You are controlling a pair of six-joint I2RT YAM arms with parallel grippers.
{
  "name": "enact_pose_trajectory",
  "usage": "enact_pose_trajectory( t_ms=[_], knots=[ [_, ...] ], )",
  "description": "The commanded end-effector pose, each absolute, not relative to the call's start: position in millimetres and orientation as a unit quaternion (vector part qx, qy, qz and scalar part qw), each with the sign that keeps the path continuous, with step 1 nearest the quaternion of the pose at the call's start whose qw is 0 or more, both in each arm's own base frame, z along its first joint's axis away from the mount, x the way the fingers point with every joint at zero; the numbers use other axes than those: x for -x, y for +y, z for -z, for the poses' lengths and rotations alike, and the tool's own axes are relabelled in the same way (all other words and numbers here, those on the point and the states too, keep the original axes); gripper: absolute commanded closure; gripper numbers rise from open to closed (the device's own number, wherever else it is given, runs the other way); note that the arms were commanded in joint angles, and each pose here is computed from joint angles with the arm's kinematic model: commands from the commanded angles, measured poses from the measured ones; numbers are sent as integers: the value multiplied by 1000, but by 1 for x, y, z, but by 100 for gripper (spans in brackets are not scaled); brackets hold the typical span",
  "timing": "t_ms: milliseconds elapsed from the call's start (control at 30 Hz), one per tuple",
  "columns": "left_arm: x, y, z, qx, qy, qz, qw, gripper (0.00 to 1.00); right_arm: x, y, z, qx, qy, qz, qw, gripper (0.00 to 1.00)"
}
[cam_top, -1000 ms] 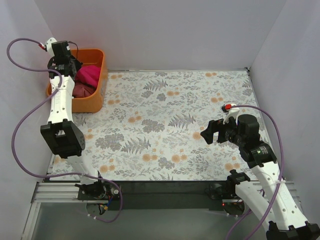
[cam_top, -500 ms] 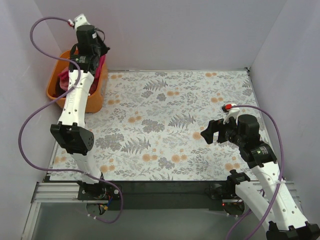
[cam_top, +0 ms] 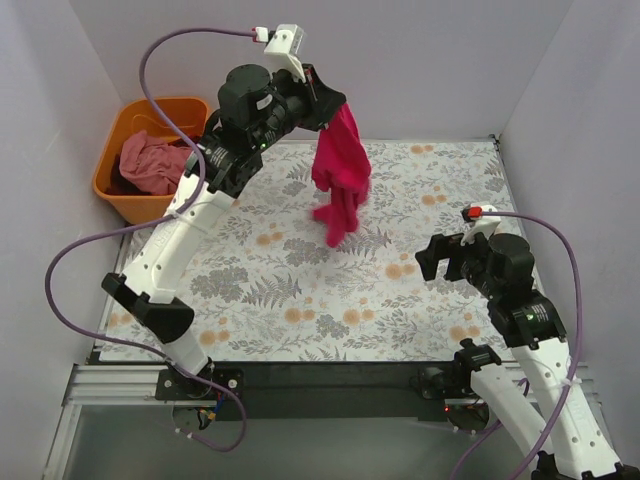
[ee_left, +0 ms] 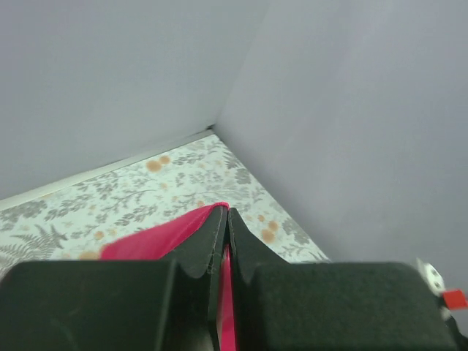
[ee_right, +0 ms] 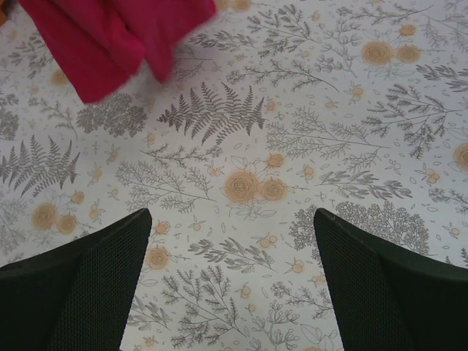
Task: Fold and stack the t-shirts
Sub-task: Move the tshirt to the center of the board
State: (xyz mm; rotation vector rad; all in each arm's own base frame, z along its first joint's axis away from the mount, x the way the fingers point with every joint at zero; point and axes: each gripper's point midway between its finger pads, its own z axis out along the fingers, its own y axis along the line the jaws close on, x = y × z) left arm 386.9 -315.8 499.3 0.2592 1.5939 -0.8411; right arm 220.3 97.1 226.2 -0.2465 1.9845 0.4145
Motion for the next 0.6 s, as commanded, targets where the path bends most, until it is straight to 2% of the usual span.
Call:
enact_pose_trajectory(
  t_ms=[0, 100, 133, 200, 267, 367, 433, 567],
  knots=[
    [-331, -308, -568, -166, 611, 421, 650, 100, -223, 85, -251, 86, 815, -147, 553, 2],
    [-344, -298, -540, -145, 637, 381, 654, 100, -225, 82, -251, 82, 822, -135, 548, 2],
    [-350, -295, -505, -141, 667, 357, 639, 100, -224, 83, -250, 88, 824, -138, 543, 2],
    [-364, -276, -476, -105, 692, 304, 647, 99, -222, 92, -247, 104, 826, -157, 531, 2],
    [-375, -252, -416, -68, 730, 234, 638, 86, -221, 96, -245, 108, 828, -167, 525, 2],
    [-380, -214, -325, -23, 780, 132, 611, 57, -220, 106, -235, 122, 835, -187, 503, 2],
    [-374, -203, -287, 2, 807, 109, 580, 40, -219, 112, -225, 136, 842, -197, 484, 2],
    [-340, -186, -227, 69, 855, 112, 502, 31, -219, 118, -192, 122, 871, -210, 427, 2]
  ],
)
